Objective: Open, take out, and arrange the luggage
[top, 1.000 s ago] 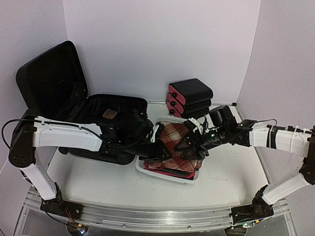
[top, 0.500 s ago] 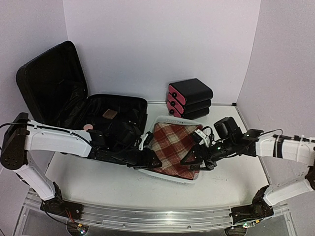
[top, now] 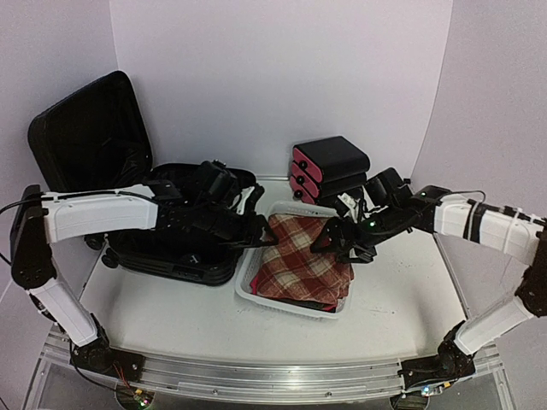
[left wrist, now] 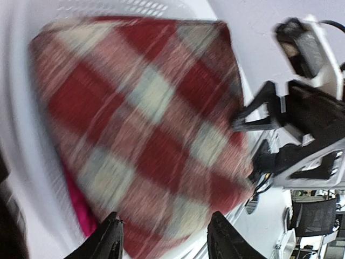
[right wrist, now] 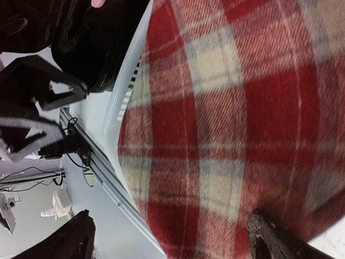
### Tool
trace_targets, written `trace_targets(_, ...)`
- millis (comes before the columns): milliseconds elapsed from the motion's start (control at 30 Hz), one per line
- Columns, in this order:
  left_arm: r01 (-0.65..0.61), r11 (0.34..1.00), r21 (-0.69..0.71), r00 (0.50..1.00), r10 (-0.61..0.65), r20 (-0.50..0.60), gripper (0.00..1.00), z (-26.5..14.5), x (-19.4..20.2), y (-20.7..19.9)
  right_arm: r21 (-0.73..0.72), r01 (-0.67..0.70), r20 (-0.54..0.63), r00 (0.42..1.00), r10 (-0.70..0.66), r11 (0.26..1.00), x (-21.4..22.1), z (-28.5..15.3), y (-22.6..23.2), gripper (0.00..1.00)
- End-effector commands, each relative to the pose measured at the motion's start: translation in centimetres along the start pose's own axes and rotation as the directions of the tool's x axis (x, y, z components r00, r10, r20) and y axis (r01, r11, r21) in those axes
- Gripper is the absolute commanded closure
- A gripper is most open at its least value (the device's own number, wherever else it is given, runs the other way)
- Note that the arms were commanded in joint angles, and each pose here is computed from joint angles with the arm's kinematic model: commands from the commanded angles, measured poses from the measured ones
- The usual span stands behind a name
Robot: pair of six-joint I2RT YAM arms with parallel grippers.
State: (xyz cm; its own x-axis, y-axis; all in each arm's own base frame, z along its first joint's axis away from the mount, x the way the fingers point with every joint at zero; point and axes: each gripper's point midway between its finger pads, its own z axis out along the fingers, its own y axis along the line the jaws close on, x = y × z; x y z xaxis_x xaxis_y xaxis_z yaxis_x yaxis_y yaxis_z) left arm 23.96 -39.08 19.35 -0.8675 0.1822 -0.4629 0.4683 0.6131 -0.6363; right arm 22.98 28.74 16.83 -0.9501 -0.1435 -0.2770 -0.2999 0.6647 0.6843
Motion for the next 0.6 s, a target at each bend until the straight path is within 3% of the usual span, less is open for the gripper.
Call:
trace_targets(0, -0.087, 0.990, 0.113, 0.996, 0.082, 0.046, 0.48, 1.4, -4.0, -3.9, -0.081, 0.040, 0.129, 0.991, -0.029, 0.996, -7.2, -0.6, 1.9, 0.07)
trace_targets(133, -0.085, 0.996, -0.013, 0.994, 0.085, 0.072, 0.40, 1.3, -4.2, -1.4, -0.030, 0.008, 0.142, 0.990, -0.003, 1.000, -9.2, 0.3, -1.5, 0.07)
trace_targets(333, -0.007, 0.988, -0.153, 0.999, 0.014, 0.040, 0.30, -0.5, -1.9, 4.5, 0.127, -0.058, 0.107, 0.993, 0.044, 0.990, -7.3, 1.8, -8.4, 0.02)
trace_targets(433, -0.011, 0.983, -0.182, 1.000, 0.012, 0.003, 0.29, 0.1, -0.8, 5.8, 0.013, -0.049, 0.068, 0.997, 0.048, 0.999, -7.0, 1.4, -5.7, 0.02)
trace_targets(567, -0.014, 0.974, -0.227, 0.999, 0.006, -0.036, 0.30, 1.4, -0.1, 7.3, -0.087, 0.033, 0.154, 0.988, -0.019, 0.996, -8.3, -3.3, 0.0, 0.02)
